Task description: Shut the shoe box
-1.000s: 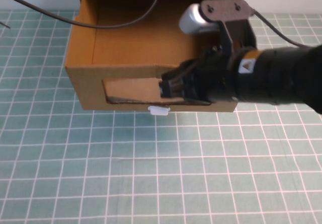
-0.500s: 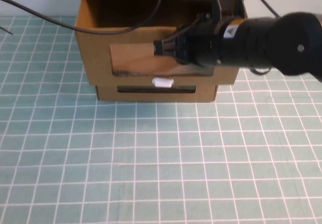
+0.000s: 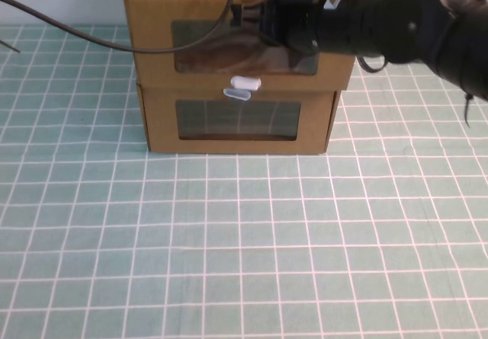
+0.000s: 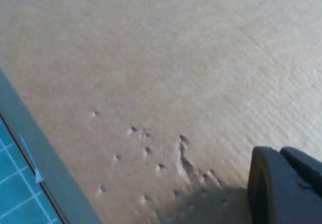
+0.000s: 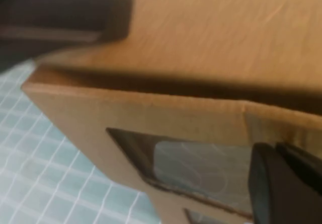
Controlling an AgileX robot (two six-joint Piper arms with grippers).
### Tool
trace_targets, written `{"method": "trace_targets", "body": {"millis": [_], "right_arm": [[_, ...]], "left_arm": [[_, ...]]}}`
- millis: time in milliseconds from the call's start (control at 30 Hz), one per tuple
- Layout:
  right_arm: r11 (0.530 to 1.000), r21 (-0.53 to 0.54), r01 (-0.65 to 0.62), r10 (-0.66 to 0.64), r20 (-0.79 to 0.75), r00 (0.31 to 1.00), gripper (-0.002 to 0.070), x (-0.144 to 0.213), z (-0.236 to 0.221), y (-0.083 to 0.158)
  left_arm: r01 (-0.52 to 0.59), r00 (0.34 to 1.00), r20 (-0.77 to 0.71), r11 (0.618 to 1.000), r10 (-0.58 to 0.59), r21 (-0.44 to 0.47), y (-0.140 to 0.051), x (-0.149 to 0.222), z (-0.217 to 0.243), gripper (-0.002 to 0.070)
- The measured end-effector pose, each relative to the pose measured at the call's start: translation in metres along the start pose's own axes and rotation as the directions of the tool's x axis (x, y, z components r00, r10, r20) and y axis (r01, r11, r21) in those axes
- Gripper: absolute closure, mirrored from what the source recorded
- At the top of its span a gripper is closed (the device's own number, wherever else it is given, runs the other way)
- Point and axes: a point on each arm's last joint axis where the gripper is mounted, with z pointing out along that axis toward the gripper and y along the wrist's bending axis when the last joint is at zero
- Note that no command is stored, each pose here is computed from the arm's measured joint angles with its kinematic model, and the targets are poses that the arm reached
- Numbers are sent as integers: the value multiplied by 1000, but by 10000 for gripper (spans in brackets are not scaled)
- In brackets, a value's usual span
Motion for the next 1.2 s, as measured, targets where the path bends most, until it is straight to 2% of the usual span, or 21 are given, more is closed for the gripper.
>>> {"method": "trace_targets", "body": {"millis": [367,567,700,900,1067,1200], "right_arm": [[999,23,-32,32,-18,999,687,-1,31,-18],[1000,8,-21,22,-98,995,687,-7,13,-14],[1000,-20,18,-21,-142,990,687,-26,-32,0],[994,-34,100,-105,-181,978,687,-46,-131,21],[992,-2,130,-127,-210,969,687,-17,-223,28],[993,-1,120,-119,-152,981,687,25,-302,26]], "left_arm": [[1,1000,1,1000,-1,1,0,0,0,680],[-7,1000,-1,1000,7,4,-2,-1,-4,680],[-65,998,-16,998,65,-9,-8,-4,-20,680],[-108,994,17,993,109,-46,-27,-12,-68,680],[-109,986,118,989,121,-98,-54,-5,-126,680],[-94,968,217,982,129,-165,-80,29,-175,680]]}}
